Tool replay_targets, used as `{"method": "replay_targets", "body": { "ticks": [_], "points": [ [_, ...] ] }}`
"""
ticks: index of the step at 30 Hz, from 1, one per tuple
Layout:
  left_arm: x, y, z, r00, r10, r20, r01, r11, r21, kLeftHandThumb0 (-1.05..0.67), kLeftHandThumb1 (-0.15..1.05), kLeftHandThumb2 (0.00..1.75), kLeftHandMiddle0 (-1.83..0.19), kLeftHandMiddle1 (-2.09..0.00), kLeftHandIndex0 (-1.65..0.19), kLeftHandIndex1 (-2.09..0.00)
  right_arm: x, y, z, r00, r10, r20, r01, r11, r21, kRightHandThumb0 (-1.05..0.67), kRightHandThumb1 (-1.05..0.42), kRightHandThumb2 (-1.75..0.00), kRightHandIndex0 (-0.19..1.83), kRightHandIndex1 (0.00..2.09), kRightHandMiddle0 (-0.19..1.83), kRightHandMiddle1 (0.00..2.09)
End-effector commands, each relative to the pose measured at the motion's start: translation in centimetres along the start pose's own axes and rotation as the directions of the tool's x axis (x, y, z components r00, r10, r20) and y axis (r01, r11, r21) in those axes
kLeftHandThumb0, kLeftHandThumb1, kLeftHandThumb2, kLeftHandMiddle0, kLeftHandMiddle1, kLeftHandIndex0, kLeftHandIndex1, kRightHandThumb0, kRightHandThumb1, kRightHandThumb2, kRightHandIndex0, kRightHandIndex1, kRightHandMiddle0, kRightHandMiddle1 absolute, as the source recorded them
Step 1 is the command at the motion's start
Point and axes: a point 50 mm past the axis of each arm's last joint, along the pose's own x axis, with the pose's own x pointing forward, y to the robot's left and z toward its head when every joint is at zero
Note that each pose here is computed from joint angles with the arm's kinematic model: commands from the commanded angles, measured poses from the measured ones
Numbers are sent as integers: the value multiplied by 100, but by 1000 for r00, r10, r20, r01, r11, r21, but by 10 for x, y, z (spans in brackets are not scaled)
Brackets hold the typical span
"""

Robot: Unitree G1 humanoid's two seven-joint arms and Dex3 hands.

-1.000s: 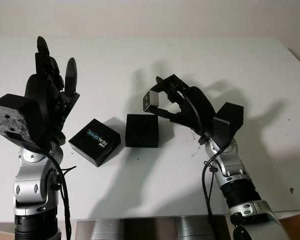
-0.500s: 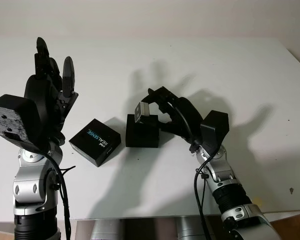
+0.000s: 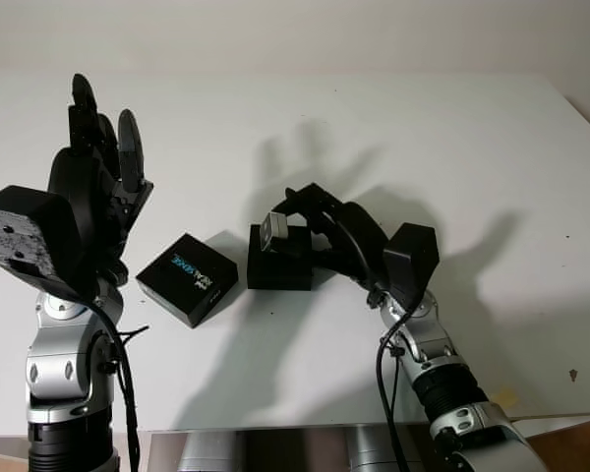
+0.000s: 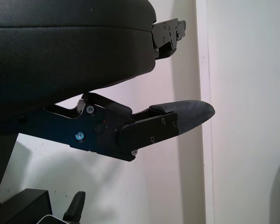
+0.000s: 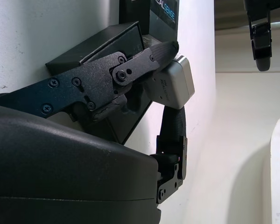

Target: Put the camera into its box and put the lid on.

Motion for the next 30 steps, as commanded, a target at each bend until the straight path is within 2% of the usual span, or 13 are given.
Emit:
{"method": "replay_targets", "body": {
  "ticks": [1, 14, 30],
  "points": [
    [0, 1, 2, 1000, 0, 12, 0, 1000, -8, -70, 105, 61, 19, 0, 19, 0, -1, 2, -4, 1000, -3, -19, 3, 1000, 10, -48, -94, -6, 11, 5, 36, 148],
    [0, 4, 3, 1000, -7, 16, 7, 1000, 0, -69, 105, 61, 19, 0, 19, 0, -1, 10, -14, 998, -56, -37, 56, 998, 8, -47, -94, -5, 13, 6, 33, 149],
    [1, 4, 4, 1000, -19, 21, 19, 1000, 4, -68, 105, 61, 19, 0, 19, 0, -7, 15, -18, 997, -51, -53, 52, 998, 23, -47, -96, -6, 12, 5, 31, 152]
  ]
}}
